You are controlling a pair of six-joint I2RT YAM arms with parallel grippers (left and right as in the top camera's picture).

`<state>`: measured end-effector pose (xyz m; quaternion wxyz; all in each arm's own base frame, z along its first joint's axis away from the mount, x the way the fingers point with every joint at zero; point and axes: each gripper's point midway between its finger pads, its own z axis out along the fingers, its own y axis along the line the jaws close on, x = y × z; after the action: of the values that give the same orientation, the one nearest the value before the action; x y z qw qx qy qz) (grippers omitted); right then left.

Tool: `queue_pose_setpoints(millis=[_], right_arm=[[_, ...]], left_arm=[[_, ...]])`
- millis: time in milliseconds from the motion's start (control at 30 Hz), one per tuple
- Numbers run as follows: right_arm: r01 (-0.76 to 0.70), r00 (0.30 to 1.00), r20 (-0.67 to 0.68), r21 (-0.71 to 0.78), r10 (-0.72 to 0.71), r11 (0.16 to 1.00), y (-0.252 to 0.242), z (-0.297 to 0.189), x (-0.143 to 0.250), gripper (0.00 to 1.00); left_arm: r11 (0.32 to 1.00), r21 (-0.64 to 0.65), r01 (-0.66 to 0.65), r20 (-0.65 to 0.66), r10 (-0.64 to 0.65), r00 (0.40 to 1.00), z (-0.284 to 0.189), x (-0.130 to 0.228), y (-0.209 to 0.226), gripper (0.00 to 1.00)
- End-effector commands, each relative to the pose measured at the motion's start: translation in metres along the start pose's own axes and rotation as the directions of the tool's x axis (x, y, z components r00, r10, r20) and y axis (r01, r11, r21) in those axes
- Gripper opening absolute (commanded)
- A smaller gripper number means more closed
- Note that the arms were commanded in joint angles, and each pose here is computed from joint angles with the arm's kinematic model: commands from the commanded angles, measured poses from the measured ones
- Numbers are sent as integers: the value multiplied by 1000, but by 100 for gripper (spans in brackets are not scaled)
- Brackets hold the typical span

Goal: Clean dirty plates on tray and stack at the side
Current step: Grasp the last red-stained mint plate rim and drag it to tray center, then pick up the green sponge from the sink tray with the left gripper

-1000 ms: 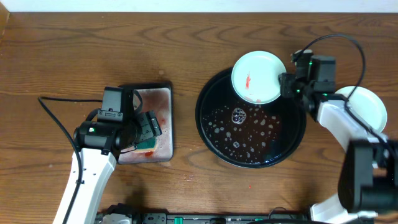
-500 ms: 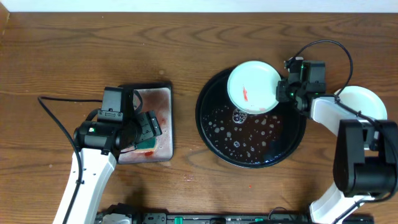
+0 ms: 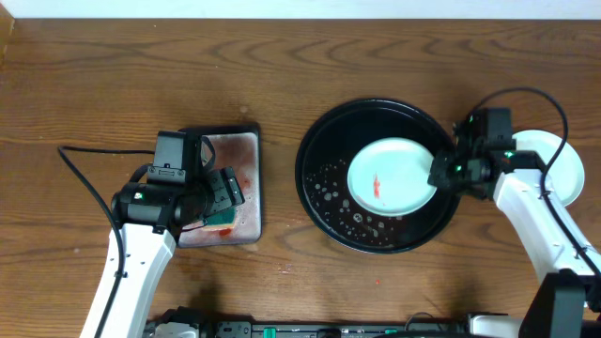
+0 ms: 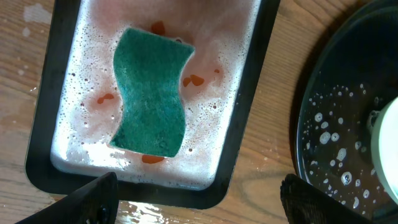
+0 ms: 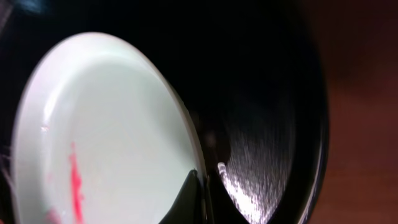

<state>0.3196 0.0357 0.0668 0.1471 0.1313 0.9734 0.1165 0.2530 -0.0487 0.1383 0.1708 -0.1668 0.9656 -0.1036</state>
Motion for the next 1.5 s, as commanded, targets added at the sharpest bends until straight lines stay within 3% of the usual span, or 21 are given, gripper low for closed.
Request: queue_pose_setpoints(millis=[0, 133, 233, 333, 567, 733, 833, 933, 1000, 1033, 1133, 1167, 1300, 1400, 1467], right_arm=[[-179, 981, -70, 17, 180, 984, -2, 27, 34, 1], [-144, 989, -28, -25, 143, 989, 11, 39, 35, 1], [52, 999, 16, -60, -51, 997, 28, 37, 27, 2], [205, 979, 35, -65, -203, 977, 39, 26, 23, 14], [313, 946, 109, -72, -304, 947, 54, -27, 7, 20], [374, 922, 140, -84, -361, 923, 58, -48, 13, 22], [399, 915, 125, -125, -384, 909, 63, -50, 20, 23], [397, 917, 113, -153, -384, 905, 67, -49, 24, 24], [399, 916, 115, -159, -384, 903, 68, -49, 24, 24], [399, 916, 117, -159, -384, 903, 68, -49, 23, 24], [399, 916, 117, -159, -384, 903, 68, -49, 24, 24], [398, 916, 116, -159, -384, 903, 68, -49, 24, 23], [398, 915, 129, -127, -383, 909, 64, -49, 19, 24], [391, 909, 166, -15, -383, 920, 50, -48, 3, 26], [385, 907, 176, 21, -383, 922, 46, -44, -5, 28]], left_arm=[[1000, -5, -2, 4, 2, 1000, -1, 0, 2, 83], [1000, -5, -2, 4, 2, 1000, -1, -1, 2, 84], [1000, -5, -1, 4, 1, 1000, -1, 0, 2, 83], [1000, -2, -2, 9, 2, 1000, -1, -2, 1, 83], [1000, -3, -3, 12, 3, 1000, 2, -4, 1, 83], [976, -217, 34, 42, -25, 999, 29, -7, 42, 83], [973, -231, 28, -1, -29, 1000, 62, 1, 47, 81], [967, -254, 22, -47, -35, 998, 89, 5, 53, 68], [972, -232, 20, -95, -43, 995, 114, 8, 49, 53], [974, -224, 20, -122, -48, 991, 124, 12, 47, 36], [974, -225, 19, -178, -60, 982, 140, 22, 49, 19], [973, -230, 18, -191, -63, 980, 144, 24, 50, 8], [974, -226, 18, -227, -71, 971, 141, 31, 49, 8], [978, -208, -1, -217, -45, 975, 123, 24, 43, 8], [981, -192, -3, -187, -34, 982, 105, 19, 38, 45]])
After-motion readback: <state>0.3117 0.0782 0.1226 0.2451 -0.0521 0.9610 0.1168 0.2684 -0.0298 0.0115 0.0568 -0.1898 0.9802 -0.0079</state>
